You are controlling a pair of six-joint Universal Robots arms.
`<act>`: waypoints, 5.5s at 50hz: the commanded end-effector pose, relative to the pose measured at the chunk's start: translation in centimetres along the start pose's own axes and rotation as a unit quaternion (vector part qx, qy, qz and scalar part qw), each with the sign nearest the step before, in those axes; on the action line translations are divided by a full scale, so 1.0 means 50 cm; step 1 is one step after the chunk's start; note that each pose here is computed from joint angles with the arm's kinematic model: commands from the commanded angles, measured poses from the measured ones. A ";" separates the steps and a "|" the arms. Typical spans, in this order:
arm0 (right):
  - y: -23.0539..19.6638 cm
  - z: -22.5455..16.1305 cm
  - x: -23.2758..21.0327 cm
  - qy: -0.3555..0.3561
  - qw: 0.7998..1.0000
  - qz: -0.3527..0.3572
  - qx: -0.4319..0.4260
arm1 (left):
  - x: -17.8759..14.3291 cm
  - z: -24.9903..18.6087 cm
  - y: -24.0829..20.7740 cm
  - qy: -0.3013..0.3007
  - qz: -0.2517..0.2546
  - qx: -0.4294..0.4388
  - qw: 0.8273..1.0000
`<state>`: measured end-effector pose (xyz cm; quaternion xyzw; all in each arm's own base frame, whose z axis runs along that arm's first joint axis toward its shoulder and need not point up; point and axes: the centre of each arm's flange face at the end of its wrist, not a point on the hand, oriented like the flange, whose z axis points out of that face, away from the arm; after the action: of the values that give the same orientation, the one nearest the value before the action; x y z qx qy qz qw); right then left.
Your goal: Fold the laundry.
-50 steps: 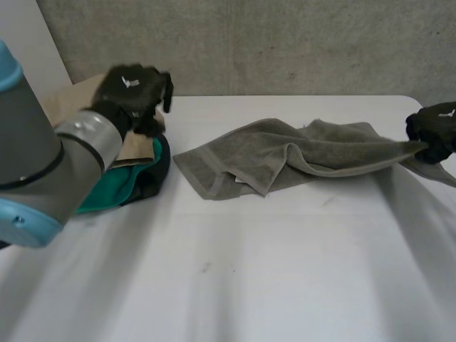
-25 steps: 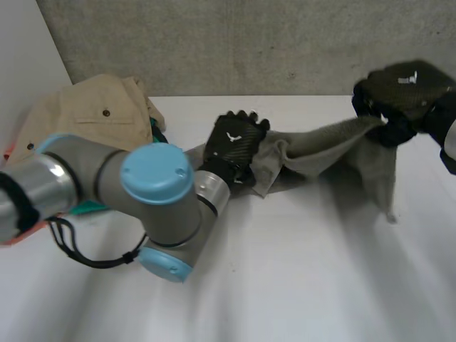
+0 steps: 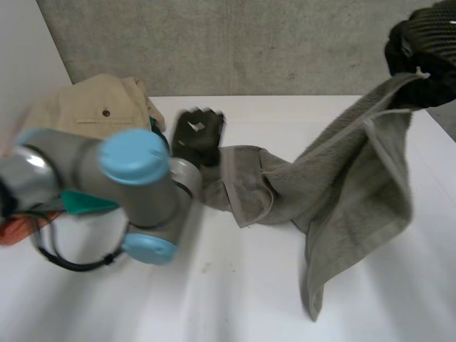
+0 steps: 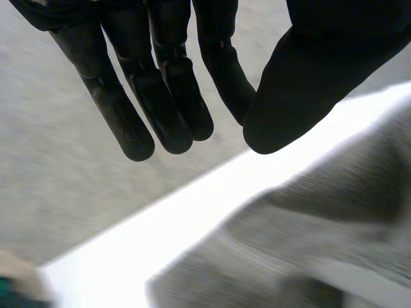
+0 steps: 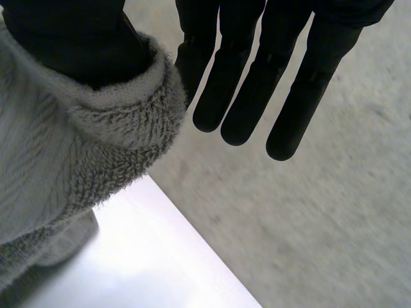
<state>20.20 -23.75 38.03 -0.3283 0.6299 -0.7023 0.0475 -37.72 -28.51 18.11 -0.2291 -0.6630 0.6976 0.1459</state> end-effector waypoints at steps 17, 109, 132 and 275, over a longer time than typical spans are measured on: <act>0.071 0.018 0.018 0.005 0.998 0.022 -0.054 | 0.034 -0.058 -0.043 0.090 -0.144 -0.018 0.985; 0.308 0.292 0.116 0.197 0.971 -0.132 -0.017 | -0.138 0.069 -0.100 -0.019 0.218 0.147 0.965; 0.455 0.007 0.105 -0.067 0.888 -0.218 -0.398 | -0.067 -0.313 -0.043 0.099 0.247 -0.253 0.930; 0.351 0.149 0.176 0.056 0.962 -0.113 -0.242 | -0.185 -0.041 -0.089 -0.023 0.204 -0.039 0.978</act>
<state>9.98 -35.76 29.96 -0.3495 0.7123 -0.5921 -0.1409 -27.52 -26.87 28.80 -0.3061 -0.6096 0.7312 0.0092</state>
